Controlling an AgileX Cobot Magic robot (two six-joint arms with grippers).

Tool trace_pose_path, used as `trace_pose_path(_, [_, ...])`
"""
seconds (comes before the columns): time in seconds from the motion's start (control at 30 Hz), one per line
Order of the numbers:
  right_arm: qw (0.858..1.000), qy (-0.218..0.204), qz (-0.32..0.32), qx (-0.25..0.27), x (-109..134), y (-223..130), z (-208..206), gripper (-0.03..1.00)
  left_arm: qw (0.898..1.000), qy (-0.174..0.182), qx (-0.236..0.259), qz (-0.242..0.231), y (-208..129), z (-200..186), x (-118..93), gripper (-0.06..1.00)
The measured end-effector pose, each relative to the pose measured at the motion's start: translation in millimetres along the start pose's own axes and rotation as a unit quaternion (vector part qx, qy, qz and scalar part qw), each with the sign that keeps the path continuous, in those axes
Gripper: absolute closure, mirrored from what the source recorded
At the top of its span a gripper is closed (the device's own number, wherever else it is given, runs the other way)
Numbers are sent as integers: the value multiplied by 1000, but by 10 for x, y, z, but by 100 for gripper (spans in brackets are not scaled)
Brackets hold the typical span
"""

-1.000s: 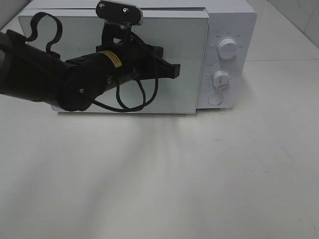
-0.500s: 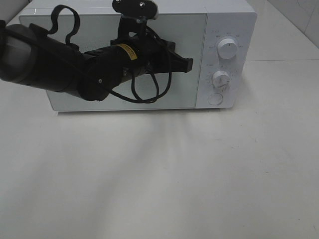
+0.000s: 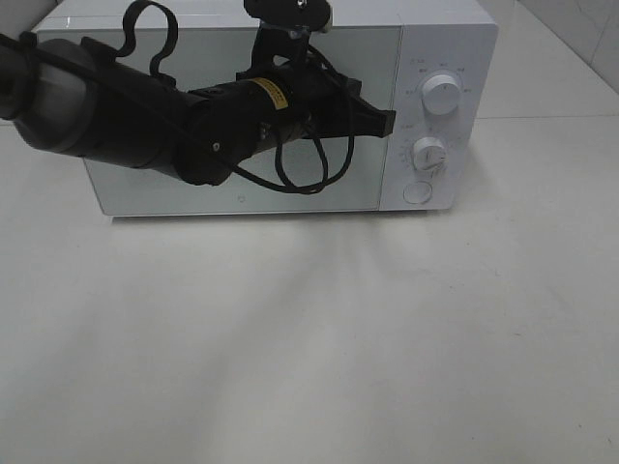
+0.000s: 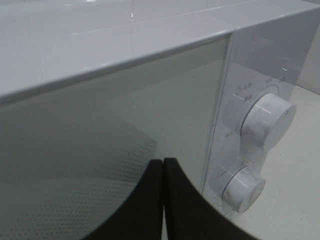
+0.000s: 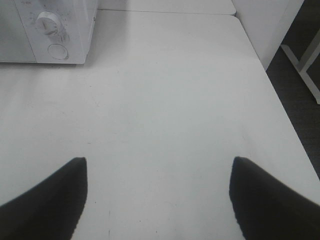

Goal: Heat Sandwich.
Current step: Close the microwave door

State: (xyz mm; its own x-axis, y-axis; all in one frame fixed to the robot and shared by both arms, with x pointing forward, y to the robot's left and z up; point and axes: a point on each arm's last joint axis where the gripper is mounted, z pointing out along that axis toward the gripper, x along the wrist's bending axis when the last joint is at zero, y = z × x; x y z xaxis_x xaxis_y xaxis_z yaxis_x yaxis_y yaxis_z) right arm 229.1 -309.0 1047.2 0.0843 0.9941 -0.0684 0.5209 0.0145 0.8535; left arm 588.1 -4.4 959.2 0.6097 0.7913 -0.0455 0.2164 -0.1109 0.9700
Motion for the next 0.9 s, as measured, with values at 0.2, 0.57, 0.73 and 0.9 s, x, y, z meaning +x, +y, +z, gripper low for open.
trace_pose_path(0.2, [1000, 0, 0, 0, 0, 0, 0, 21, 1000, 0, 0, 0, 0, 0, 0, 94])
trace_pose_path(0.57, [1000, 0, 0, 0, 0, 0, 0, 21, 1000, 0, 0, 0, 0, 0, 0, 94])
trace_pose_path(0.73, [1000, 0, 0, 0, 0, 0, 0, 21, 1000, 0, 8, -2, -9, -1, 0, 94])
trace_pose_path(0.9, [1000, 0, 0, 0, 0, 0, 0, 21, 1000, 6, 15, -15, -33, -68, 4, 94])
